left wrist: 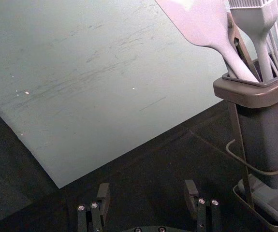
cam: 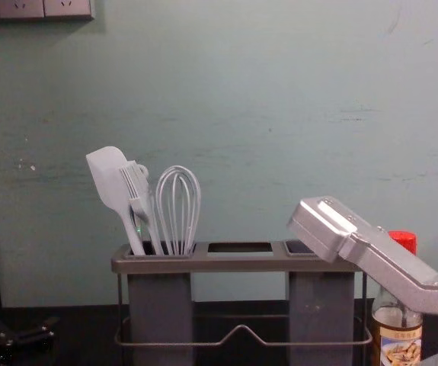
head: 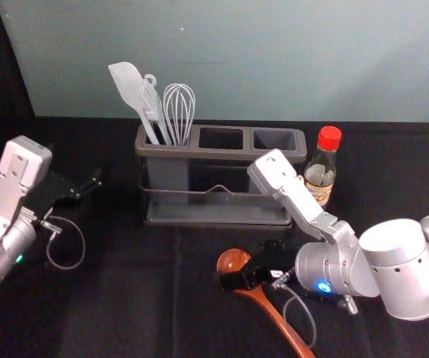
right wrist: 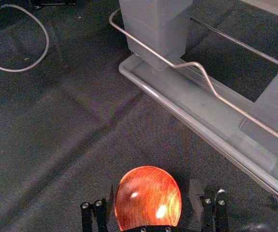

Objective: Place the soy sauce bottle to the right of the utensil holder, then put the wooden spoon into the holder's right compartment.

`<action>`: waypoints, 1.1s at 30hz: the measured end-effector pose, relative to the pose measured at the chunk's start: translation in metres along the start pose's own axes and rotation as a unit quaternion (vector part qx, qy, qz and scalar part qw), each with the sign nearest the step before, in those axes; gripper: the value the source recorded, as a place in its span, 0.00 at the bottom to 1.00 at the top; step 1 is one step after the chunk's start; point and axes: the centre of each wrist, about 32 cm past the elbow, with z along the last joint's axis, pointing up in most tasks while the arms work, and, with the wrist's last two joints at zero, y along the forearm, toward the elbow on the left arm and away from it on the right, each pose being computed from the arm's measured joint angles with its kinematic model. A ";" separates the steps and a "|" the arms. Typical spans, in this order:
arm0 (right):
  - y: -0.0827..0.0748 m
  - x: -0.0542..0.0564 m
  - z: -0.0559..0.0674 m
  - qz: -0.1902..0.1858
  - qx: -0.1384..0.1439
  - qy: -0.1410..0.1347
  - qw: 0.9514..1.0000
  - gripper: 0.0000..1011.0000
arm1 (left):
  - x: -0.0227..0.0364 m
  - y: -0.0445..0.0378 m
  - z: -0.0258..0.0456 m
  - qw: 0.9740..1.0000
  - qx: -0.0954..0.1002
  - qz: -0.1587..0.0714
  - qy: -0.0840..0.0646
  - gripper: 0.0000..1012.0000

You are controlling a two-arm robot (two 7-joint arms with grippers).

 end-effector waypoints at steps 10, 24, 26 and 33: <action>0.005 -0.001 -0.002 0.001 -0.004 -0.003 1.000 0.99 | 0.0000 0.0000 0.0000 1.000 0.000 0.000 0.000 0.99; 0.009 -0.002 -0.004 0.000 -0.008 -0.012 1.000 0.99 | 0.0000 0.0000 0.0000 1.000 0.000 0.000 0.000 0.99; 0.009 -0.002 -0.004 0.001 -0.008 -0.012 1.000 0.99 | 0.0000 0.0000 0.0000 1.000 0.000 0.000 0.000 0.99; 0.009 -0.002 -0.004 0.001 -0.008 -0.011 1.000 0.99 | 0.0000 0.0000 0.0000 1.000 0.000 0.000 0.000 0.99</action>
